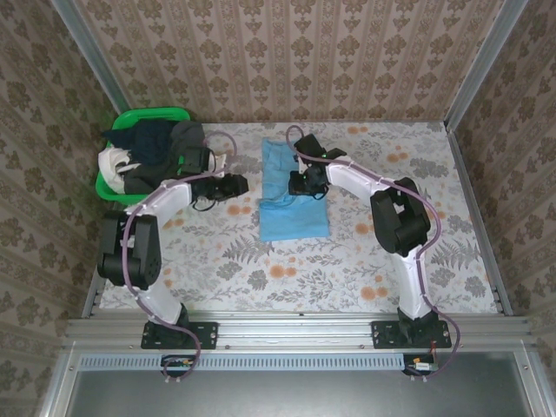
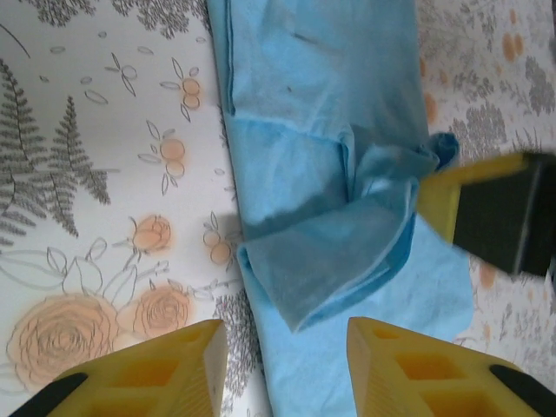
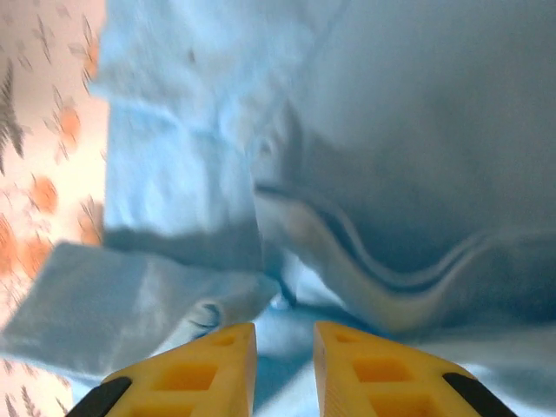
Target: Fold and stack the t-shirts
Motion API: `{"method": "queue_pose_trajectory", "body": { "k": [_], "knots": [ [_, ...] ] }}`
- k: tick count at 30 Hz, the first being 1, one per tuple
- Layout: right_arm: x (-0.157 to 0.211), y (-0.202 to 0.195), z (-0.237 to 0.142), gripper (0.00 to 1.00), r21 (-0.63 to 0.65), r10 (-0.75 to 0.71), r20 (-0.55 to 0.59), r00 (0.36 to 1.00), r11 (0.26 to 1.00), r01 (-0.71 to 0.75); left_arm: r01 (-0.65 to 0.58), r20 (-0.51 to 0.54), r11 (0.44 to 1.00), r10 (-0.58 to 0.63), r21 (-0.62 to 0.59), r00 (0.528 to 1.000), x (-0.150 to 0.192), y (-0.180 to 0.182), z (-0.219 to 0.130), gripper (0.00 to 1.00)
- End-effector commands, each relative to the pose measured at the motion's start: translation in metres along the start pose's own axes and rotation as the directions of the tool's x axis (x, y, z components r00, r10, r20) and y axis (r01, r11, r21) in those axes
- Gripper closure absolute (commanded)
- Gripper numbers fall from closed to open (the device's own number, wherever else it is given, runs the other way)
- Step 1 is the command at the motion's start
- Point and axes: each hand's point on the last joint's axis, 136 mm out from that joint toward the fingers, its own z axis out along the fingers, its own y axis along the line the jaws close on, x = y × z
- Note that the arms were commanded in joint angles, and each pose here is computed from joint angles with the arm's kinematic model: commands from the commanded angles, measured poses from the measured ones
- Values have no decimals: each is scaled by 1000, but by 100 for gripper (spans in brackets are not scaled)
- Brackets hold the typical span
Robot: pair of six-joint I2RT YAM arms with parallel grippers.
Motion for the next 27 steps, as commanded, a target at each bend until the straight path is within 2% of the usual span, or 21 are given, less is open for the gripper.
{"method": "queue_pose_trajectory", "body": {
  "k": [1, 6, 8, 10, 14, 21, 27],
  "knots": [
    [-11, -19, 6, 74, 52, 4, -20, 1000, 999, -3, -76, 20, 997, 76, -3, 997, 9, -2, -7, 56],
    [-40, -17, -14, 74, 70, -15, 28, 999, 997, 13, -184, -56, 983, 184, 9, 981, 37, -14, 8, 52],
    [-44, -14, -33, 74, 68, -27, 57, 998, 997, 23, -232, -102, 972, 236, 43, 966, 48, -22, 21, 57],
    [-41, -12, -54, 73, 65, -32, 85, 996, 998, 26, -257, -133, 963, 266, 80, 955, 53, -28, 33, 63],
    [-11, -16, -74, 72, 42, -20, 112, 993, 999, 15, -217, -173, 964, 243, 156, 955, 46, -32, 57, 63],
    [56, -14, -42, 72, -35, 1, 20, 1000, 999, 0, -228, -184, 965, 250, 132, 951, 10, -31, 83, 69],
    [53, -7, -13, 73, -26, -6, -24, 1000, 1000, 6, -205, -158, 971, 224, 126, 962, -18, -30, 95, 69]
  ]
}}
